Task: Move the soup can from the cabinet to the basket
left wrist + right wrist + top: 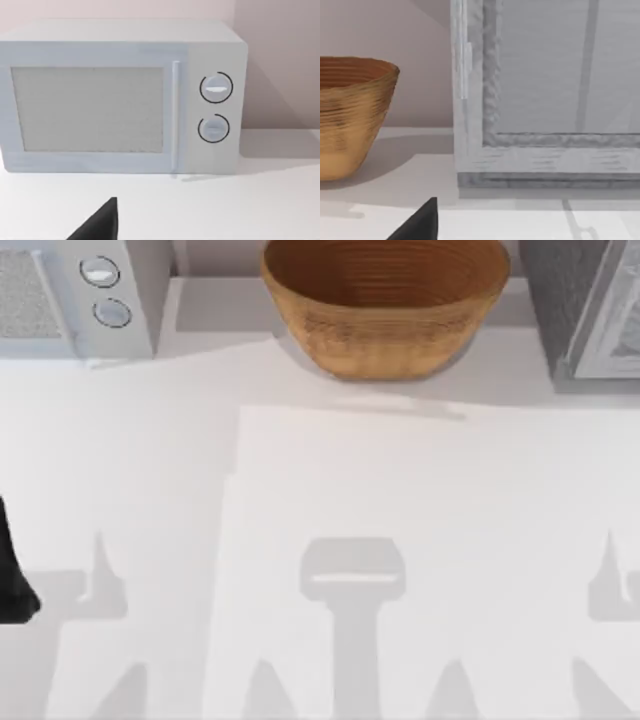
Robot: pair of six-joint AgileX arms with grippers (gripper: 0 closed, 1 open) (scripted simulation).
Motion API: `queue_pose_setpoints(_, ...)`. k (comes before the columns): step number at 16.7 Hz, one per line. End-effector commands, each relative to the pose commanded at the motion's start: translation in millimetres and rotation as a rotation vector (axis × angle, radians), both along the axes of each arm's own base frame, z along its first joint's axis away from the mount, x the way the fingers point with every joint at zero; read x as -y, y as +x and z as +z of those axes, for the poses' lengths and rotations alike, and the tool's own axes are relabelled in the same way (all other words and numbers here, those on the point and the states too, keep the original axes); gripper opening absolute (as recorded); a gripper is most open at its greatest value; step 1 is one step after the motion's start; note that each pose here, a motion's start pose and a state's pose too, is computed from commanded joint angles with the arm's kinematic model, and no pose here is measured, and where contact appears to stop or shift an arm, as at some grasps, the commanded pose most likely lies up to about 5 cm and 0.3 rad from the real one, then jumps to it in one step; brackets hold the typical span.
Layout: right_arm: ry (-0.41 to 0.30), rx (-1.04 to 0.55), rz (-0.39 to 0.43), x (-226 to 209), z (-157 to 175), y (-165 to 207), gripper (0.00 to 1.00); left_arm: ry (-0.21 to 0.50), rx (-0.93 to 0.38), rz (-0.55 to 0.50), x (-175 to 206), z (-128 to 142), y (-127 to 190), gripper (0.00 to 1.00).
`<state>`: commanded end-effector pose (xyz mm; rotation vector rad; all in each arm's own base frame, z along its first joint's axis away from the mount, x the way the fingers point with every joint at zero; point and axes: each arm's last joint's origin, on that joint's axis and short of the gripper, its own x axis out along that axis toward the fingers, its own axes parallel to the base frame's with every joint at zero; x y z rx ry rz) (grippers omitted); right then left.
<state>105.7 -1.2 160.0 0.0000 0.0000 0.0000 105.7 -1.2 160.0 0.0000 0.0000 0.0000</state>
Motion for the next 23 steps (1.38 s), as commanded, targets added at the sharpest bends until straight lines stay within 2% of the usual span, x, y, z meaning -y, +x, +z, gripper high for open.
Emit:
queue_pose_setpoints(4,0.0,0.001,0.003,-1,8,0,1.0,0.0,0.0,0.0,0,0,0,1.0)
queue_pose_setpoints(7,-0.002,0.002,0.008,-2,41,0,1.0,0.0,0.0,0.0,0,0,0,1.0)
queue_pose_setpoints(13,-0.005,-0.011,0.015,-9,157,21,1.0,0.0,0.0,0.0,0,0,0,1.0)
queue_pose_setpoints(18,-0.006,-0.022,0.018,-23,256,68,1.0,0.0,0.0,0.0,0,0,0,1.0)
queue_pose_setpoints(23,-0.004,-0.012,0.013,-39,322,120,1.0,0.0,0.0,0.0,0,0,0,1.0)
